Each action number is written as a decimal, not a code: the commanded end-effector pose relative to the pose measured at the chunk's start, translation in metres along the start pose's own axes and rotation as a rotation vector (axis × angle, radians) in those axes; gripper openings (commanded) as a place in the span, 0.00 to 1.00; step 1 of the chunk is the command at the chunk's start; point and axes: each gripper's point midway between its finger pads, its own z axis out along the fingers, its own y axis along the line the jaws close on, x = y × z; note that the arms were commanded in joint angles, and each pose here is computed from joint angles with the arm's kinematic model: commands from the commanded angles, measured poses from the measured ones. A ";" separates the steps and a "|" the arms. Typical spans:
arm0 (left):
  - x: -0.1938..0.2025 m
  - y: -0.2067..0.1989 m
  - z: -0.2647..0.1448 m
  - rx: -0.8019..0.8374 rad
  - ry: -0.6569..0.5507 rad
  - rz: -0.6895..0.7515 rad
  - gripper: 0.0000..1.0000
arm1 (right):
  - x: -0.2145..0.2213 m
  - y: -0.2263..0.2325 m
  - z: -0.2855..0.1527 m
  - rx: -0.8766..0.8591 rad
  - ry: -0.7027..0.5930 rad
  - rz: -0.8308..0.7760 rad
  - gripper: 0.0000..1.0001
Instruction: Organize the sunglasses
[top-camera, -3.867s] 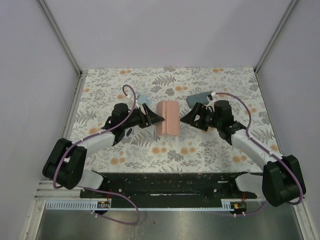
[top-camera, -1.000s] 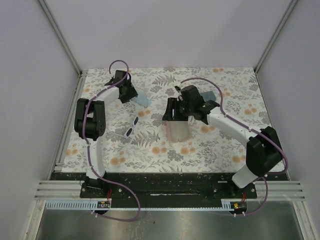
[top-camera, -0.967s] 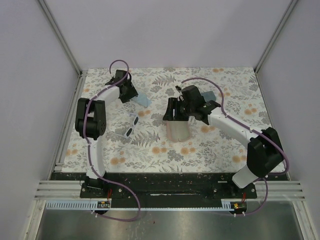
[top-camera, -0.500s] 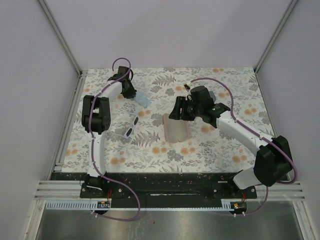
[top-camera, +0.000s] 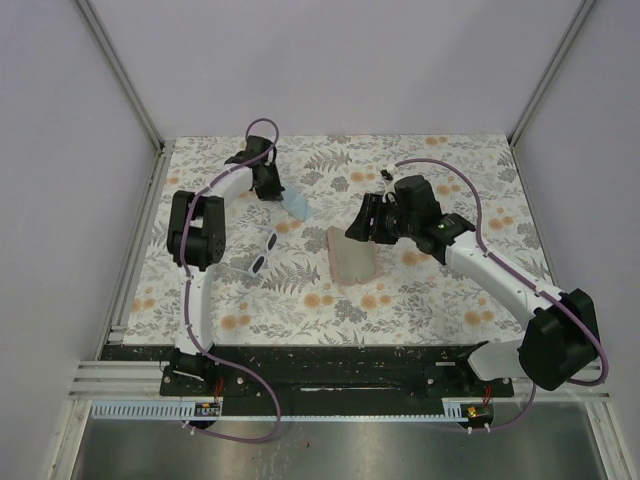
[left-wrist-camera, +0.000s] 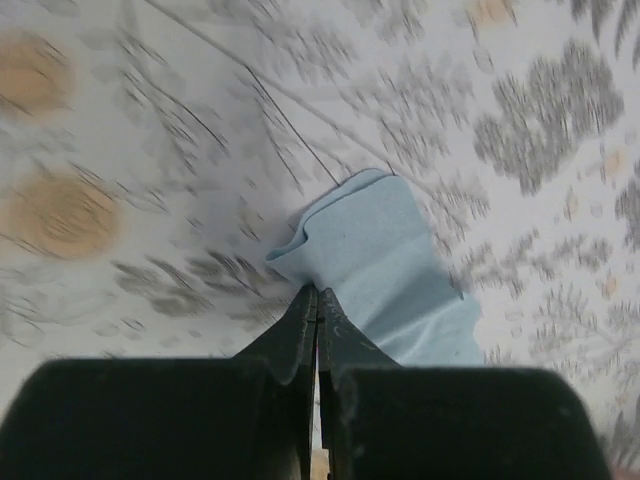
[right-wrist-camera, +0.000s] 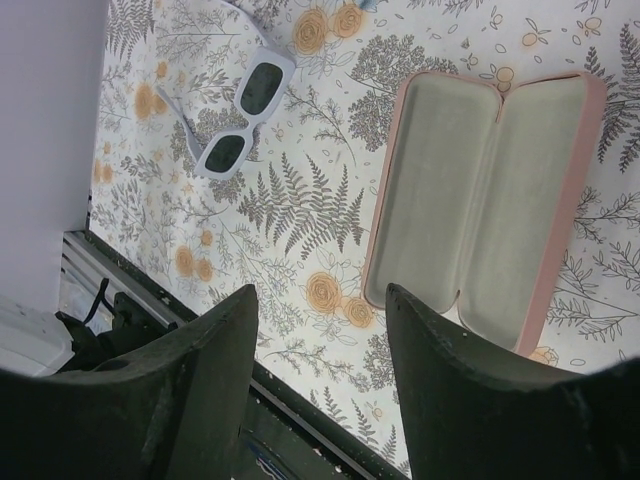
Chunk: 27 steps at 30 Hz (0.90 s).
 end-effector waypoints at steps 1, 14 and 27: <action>0.039 -0.059 -0.047 0.178 0.053 0.123 0.00 | -0.008 0.000 -0.003 -0.015 -0.024 0.012 0.61; 0.091 -0.091 -0.187 0.373 -0.101 0.220 0.00 | 0.012 -0.022 0.001 0.019 0.042 0.035 0.62; 0.208 -0.105 -0.247 0.541 0.009 0.349 0.00 | 0.018 -0.101 0.025 0.376 0.060 -0.004 0.67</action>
